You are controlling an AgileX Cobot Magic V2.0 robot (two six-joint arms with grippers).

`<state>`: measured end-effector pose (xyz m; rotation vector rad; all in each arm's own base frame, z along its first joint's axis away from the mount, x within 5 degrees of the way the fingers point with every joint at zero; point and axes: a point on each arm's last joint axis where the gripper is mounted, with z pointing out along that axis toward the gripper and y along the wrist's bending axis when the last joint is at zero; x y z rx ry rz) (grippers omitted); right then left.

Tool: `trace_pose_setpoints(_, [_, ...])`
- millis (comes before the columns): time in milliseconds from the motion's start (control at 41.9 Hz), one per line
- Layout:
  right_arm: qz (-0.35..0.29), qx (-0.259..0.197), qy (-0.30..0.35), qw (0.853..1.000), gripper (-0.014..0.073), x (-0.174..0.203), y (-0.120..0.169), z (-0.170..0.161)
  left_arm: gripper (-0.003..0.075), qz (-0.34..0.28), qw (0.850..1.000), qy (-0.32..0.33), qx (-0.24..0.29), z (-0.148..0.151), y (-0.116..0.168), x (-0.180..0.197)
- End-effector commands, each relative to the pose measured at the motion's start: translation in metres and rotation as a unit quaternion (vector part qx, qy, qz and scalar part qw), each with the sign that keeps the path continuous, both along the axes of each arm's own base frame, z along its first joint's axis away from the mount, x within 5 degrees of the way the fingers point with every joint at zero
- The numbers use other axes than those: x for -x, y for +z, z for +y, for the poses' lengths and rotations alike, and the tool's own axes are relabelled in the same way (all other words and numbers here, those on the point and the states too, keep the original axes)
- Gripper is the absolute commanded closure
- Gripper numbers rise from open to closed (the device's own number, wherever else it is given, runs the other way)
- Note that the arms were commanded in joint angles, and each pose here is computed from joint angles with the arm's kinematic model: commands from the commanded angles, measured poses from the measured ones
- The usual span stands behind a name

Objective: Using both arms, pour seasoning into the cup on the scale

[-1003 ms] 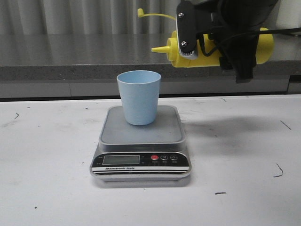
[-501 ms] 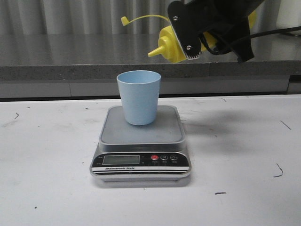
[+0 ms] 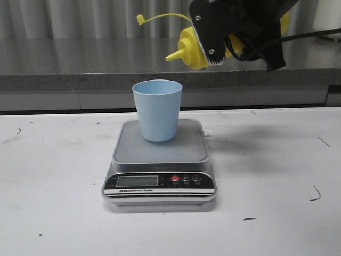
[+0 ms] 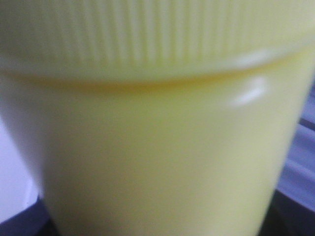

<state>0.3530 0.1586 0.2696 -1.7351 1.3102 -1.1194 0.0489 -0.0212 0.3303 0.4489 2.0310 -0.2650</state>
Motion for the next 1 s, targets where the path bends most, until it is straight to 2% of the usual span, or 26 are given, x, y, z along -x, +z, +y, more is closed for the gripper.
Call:
trace_pose_setpoints(0, [-0.051,-0.030,-0.019,0.998,0.0281,0.003,0.035,-0.005,0.0365,-0.039,0.999,-0.005,0.024,-0.002,0.013,-0.002])
trace_pose_setpoints(143, [-0.029,-0.110,-0.055,0.992,0.0281,0.004,0.031,-0.006,0.0365,-0.039,0.999,-0.005,0.024,-0.002,0.013,-0.002])
trace_pose_setpoints(263, [-0.002,-0.196,-0.097,0.976,0.0281,0.005,0.027,-0.006,0.0365,-0.039,0.999,-0.005,0.024,-0.002,0.013,-0.002])
trace_pose_setpoints(358, [0.023,-0.277,-0.139,0.951,0.0281,0.007,0.023,-0.006,0.0365,-0.039,0.999,-0.005,0.024,-0.002,0.013,-0.002])
trace_pose_setpoints(454, [0.045,-0.346,-0.188,0.918,0.0281,0.009,0.018,-0.007,0.0365,-0.039,0.999,-0.005,0.024,-0.002,0.013,-0.002])
trace_pose_setpoints(764, [0.055,-0.391,-0.291,0.872,0.0281,0.019,0.020,-0.022,0.0365,-0.039,0.999,-0.005,0.024,-0.002,0.013,-0.002])
trace_pose_setpoints(979, [0.070,-0.497,-0.294,0.813,0.0281,0.027,0.043,-0.034,0.0365,-0.039,0.999,-0.005,0.024,-0.002,0.013,-0.002])
